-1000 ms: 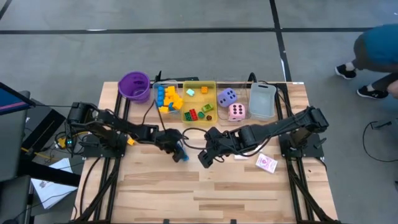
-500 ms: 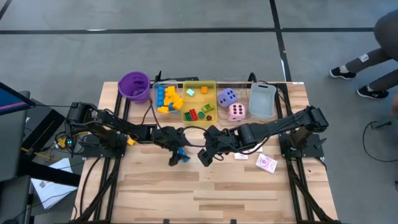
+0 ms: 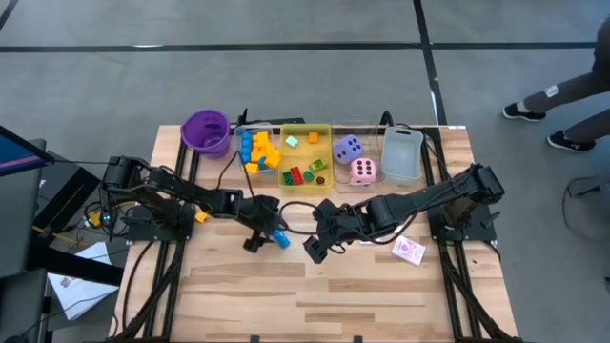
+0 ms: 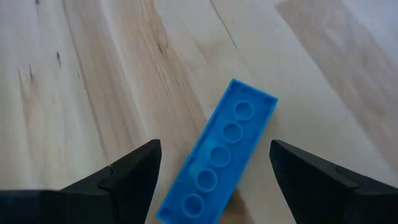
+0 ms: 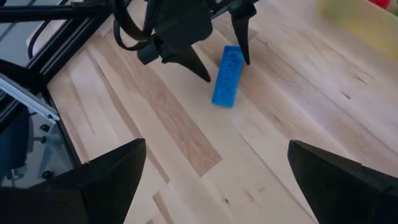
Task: Pick & Place Toys
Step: Put the blue twelve stud game piece into the yellow bin
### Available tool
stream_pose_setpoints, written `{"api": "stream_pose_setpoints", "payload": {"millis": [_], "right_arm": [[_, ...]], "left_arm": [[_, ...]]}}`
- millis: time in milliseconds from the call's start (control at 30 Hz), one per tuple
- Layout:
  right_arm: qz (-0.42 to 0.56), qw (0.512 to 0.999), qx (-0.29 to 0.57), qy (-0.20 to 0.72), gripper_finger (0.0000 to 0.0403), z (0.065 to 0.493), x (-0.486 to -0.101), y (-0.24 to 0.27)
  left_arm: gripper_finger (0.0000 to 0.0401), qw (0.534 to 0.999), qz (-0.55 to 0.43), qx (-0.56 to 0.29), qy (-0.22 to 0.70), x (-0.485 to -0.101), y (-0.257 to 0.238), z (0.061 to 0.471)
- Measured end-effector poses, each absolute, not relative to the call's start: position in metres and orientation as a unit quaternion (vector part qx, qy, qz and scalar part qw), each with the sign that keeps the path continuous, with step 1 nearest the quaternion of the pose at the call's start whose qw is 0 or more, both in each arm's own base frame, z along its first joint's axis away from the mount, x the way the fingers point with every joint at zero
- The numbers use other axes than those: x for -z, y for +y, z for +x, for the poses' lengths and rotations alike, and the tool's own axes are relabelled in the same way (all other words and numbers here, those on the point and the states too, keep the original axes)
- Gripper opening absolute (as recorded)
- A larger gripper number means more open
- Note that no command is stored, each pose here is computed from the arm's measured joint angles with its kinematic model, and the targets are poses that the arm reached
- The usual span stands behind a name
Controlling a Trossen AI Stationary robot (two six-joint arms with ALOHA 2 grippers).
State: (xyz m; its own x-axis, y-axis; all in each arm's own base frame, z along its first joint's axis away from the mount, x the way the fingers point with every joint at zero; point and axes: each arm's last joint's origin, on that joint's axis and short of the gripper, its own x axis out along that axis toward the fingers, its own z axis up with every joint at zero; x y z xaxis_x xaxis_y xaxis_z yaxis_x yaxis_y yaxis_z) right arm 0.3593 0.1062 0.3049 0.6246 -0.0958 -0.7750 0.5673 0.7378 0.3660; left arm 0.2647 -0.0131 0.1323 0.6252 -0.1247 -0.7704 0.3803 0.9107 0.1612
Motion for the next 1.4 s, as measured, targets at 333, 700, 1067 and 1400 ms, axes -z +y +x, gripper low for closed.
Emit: {"api": "stream_pose_setpoints", "payload": {"millis": [333,700,1067,1400], "right_arm": [[0.334,0.837,0.209,0.379,0.0384,0.359,-0.305,0.106],[0.346,0.832,0.214,0.376,0.0384,0.36,-0.305,0.106],[0.347,0.832,0.215,0.375,0.0384,0.36,-0.305,0.105],[0.338,0.836,0.213,0.377,0.0384,0.36,-0.305,0.105]], "left_arm": [[0.0293,0.867,0.217,0.158,0.42,-0.128,0.0,0.26],[0.0293,0.863,0.198,0.172,0.432,-0.108,0.002,0.239],[0.0264,0.877,0.121,0.162,0.437,-0.106,0.001,0.237],[0.0245,0.883,0.024,0.128,0.451,-0.105,-0.002,0.237]]}}
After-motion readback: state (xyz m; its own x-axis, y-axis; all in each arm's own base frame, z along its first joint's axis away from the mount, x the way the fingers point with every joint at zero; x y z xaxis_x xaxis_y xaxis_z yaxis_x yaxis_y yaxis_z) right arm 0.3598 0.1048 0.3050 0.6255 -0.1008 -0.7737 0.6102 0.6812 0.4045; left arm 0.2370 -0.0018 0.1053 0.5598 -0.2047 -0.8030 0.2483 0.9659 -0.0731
